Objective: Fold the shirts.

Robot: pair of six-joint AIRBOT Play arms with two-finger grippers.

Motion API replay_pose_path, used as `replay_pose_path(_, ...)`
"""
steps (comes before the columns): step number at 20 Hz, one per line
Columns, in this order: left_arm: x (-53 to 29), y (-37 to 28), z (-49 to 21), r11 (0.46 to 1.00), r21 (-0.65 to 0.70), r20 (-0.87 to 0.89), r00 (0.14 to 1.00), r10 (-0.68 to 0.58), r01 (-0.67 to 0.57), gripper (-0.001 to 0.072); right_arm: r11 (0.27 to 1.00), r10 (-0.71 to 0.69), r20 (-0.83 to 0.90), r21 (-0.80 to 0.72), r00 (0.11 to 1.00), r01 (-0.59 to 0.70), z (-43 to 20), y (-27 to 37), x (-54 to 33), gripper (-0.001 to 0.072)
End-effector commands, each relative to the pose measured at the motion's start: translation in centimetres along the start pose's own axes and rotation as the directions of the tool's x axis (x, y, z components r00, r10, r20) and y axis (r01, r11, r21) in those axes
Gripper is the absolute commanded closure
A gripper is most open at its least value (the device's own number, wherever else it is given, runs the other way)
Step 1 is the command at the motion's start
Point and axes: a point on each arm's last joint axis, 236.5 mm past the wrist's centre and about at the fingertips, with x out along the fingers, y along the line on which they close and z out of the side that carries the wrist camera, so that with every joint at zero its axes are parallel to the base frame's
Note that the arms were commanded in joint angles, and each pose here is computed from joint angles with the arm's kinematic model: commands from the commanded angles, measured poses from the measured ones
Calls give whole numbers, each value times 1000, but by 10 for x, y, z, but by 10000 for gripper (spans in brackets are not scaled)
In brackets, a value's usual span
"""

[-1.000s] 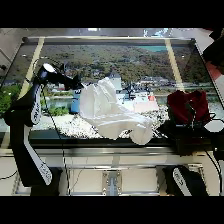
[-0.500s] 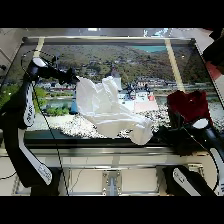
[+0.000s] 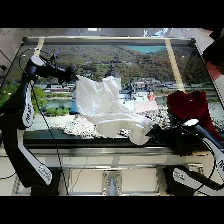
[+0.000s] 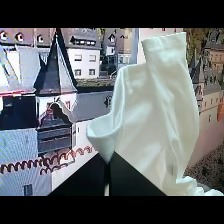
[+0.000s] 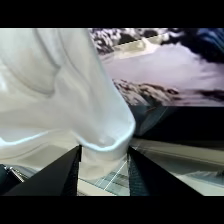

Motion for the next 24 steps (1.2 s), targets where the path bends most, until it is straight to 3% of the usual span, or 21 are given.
replay_pose_path(1,-1,-1,-1,1000,1,-4,1000,-1,1,695,998,-12,60,-55,998,16,15,7,13,561)
replay_pose_path(2,-1,-2,-4,1000,2,-16,1000,-3,3,695,996,10,63,-84,998,-5,14,17,16,695)
replay_pose_path(6,-39,-19,6,999,36,40,999,-7,6,697,932,190,-21,-310,982,-187,-1,86,-11,702)
replay_pose_path(10,-172,-67,16,981,190,230,973,-6,-38,696,769,284,40,-606,958,-203,-27,181,-112,701)
replay_pose_path(13,-293,-111,-20,938,313,382,924,18,-148,695,580,386,268,-814,883,-7,-74,257,-219,702)
replay_pose_path(15,-369,-145,-47,897,352,545,838,37,-269,695,485,471,477,-843,742,234,-110,294,-298,702)
replay_pose_path(18,-474,-188,-88,807,293,809,583,77,-513,695,474,513,718,-694,470,543,-155,311,-402,705)
replay_pose_path(20,-536,-193,-114,730,116,920,349,177,-674,695,498,475,800,-588,367,637,-164,303,-438,705)
replay_pose_path(21,-557,-189,-126,721,9,937,257,235,-693,695,506,449,825,-550,342,664,-162,298,-446,705)
replay_pose_path(22,-563,-186,-134,734,-41,937,230,265,-677,696,516,423,843,-525,332,677,-155,295,-450,705)
replay_pose_path(24,-539,-175,-134,771,-9,897,335,287,-637,695,533,354,867,-496,351,686,-127,287,-448,705)
